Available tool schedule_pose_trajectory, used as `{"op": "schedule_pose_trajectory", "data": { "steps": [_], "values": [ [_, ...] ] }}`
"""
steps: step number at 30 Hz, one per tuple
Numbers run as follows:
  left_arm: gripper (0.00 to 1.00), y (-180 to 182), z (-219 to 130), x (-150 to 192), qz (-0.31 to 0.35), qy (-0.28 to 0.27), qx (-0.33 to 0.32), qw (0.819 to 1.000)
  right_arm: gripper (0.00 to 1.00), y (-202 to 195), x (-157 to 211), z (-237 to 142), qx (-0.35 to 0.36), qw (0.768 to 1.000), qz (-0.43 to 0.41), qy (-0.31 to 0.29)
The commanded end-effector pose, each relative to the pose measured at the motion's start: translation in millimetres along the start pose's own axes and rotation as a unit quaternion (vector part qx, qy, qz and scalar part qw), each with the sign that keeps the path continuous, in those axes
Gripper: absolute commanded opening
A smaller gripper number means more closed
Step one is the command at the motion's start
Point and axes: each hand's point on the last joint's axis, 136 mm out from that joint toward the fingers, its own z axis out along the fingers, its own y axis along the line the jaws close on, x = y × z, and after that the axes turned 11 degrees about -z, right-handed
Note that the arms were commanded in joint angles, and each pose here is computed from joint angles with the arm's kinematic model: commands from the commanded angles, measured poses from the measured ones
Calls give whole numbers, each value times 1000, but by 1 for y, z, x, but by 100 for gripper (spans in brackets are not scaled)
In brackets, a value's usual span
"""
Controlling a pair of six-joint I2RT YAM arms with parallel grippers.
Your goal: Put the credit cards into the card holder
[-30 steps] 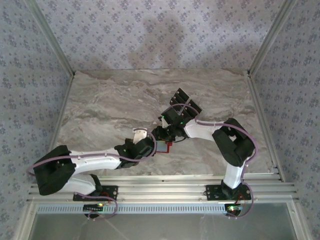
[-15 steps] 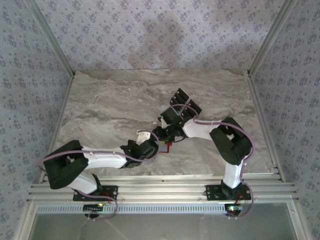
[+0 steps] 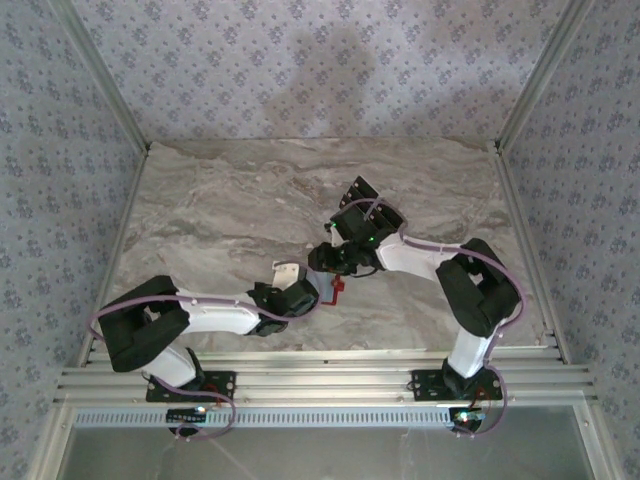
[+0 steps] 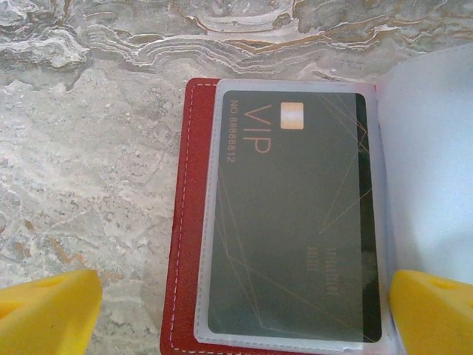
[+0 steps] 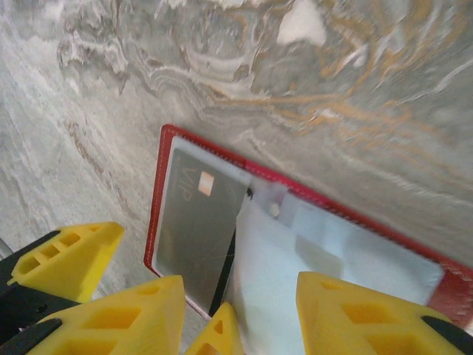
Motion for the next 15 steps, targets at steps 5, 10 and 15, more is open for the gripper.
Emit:
{"op": "schedule_pose_trajectory", "data": {
  "steps": [5, 10, 15],
  "values": [
    [100, 14, 1, 4, 3, -1, -23, 1000, 47, -23, 3, -2, 46, 999, -5, 8],
    [100, 15, 1, 5, 4, 1, -25, 1000, 47, -27, -2, 1, 47, 999, -3, 5],
    [100, 15, 2, 6, 5, 1, -24, 1000, 47, -23, -2, 8, 35, 999, -5, 13]
  ]
}}
